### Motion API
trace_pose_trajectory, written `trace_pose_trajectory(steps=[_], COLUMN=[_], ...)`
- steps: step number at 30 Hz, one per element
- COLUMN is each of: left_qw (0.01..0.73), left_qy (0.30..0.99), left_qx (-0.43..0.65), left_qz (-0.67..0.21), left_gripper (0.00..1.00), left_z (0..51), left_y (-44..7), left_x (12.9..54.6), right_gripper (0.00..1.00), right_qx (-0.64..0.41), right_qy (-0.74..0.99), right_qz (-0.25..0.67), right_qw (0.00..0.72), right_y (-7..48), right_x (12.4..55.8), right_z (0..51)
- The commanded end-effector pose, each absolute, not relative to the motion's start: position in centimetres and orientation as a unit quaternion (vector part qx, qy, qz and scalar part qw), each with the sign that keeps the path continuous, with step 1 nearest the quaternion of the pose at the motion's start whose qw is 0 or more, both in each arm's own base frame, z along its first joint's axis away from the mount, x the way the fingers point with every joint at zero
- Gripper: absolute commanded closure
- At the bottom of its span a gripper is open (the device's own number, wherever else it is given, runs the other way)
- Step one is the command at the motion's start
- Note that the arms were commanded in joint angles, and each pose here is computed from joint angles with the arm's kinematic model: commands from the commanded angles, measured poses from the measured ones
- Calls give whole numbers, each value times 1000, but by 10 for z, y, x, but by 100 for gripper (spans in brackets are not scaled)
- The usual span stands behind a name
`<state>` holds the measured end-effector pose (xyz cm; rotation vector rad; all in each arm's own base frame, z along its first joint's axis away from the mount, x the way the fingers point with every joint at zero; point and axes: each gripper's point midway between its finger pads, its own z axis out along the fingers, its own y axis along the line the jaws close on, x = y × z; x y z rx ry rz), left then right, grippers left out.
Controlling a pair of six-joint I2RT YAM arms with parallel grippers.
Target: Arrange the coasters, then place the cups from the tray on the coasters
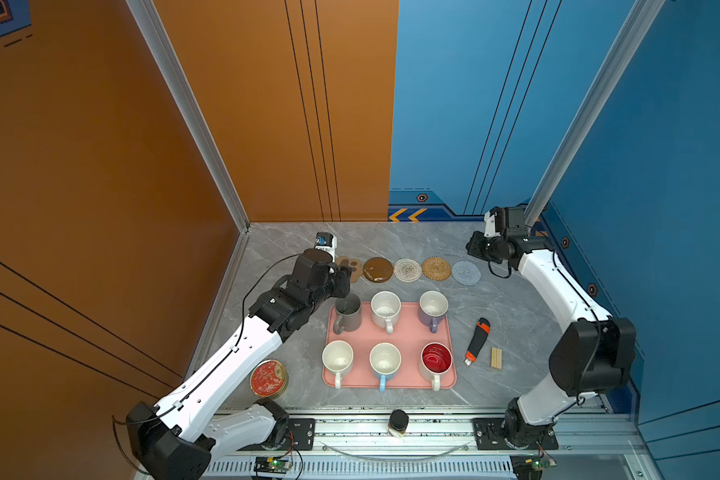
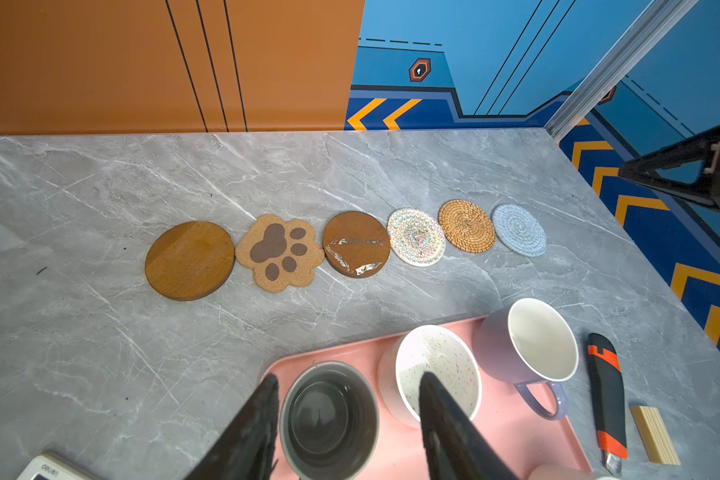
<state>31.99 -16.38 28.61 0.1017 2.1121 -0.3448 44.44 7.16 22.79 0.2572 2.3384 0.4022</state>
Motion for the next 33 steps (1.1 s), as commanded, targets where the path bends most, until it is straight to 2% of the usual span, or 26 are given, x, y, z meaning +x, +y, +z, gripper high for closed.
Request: trace_pose_trajectory(steps=[1,7,15,21,23,26,28,33], left_qw=[473,469,467,473,476,470,471,473], left_qy=[869,870,870,866,863,868,868,866], left_qx=[33,29,28,25,24,22,21,19], left_qz=[-140,-150,-158,-163,-165,-159,-159,-159], left_gripper=[45,45,45,45,45,45,46,46], left_z=[281,277,275,280,282,272,272,272], left_y=[-157,-157,-160,-159,-158,-156,-155,-153], left_x=[311,306,298,294,293,290,289,287], right_gripper=[100,100,98,100,100,100,100,100], right_qx=[60,8,28,135,160,130,146,183], right_qy=[864,802,778,763,758,734,715,719], right_qz=[162,132,187,131,149,242,283,292], right_qw=[473,583,599,618,614,621,623,603], right_y=[92,118,127,110,109,128,127,114], right_x=[431,380,345,335,333,329,326,322], right_z=[281,339,364,370,368,376,382,381])
